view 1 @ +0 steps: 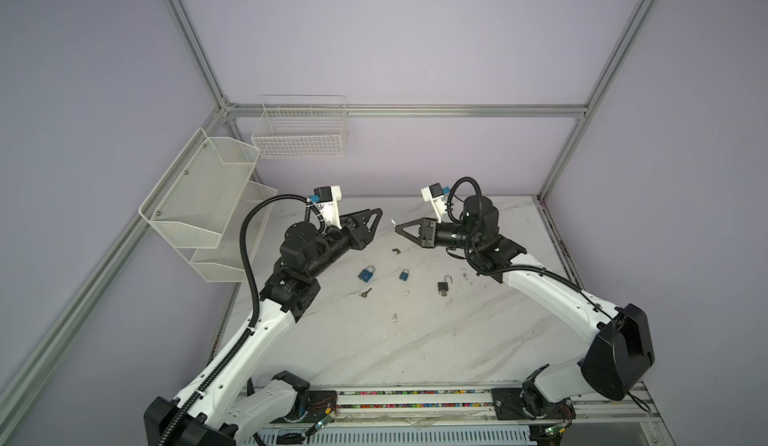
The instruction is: Unlock with the key
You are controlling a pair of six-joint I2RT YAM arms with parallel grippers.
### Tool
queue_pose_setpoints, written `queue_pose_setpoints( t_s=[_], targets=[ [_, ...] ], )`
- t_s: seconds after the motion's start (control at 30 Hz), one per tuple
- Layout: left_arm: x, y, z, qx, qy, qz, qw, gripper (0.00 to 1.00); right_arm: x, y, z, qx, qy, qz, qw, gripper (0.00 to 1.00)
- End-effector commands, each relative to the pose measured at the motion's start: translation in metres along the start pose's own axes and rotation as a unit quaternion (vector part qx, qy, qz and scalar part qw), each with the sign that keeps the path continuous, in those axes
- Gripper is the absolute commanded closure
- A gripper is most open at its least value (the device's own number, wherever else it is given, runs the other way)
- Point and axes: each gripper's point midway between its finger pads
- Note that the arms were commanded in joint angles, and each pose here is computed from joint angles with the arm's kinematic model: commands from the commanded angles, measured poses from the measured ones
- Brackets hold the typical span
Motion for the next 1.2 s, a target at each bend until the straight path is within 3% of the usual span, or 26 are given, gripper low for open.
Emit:
queue_pose_setpoints(
  t_s=[0.0,0.27,0.47,0.77,1.03,1.17],
  targets=[
    [0.016,0.002,0.005,0.039,-0.013,-0.02,0.999,0.48,-0.009,-0.03,0.022,-0.081,-0.005,0.023,0.996,1.0],
    [-0.05,0.059,-0.017,0.143,0.095,-0.011,0.985,0.41,-0.06,-0.093,0.056,-0.201,0.02,-0.013,0.979,1.0],
    [-0.113,0.093,-0.041,0.211,0.188,-0.054,0.958,0.4,-0.106,-0.122,0.067,-0.214,0.054,-0.064,0.973,1.0],
    [-0.189,0.137,-0.092,0.287,0.302,-0.162,0.895,0.37,-0.135,-0.14,0.069,-0.217,0.085,-0.087,0.969,1.0],
    [-0.231,0.175,-0.122,0.336,0.361,-0.209,0.844,0.36,-0.136,-0.158,0.084,-0.25,0.071,-0.121,0.958,1.0],
    [-0.243,0.187,-0.124,0.355,0.379,-0.227,0.824,0.36,-0.133,-0.156,0.086,-0.241,0.066,-0.118,0.961,1.0]
  ],
)
Point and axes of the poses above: each gripper's point midway between its finger pads, its own z axis back along the fingers, its own y axis along the line the jaws close on, x = y × z, and after that the axes turned 5 degrees about z, right-handed
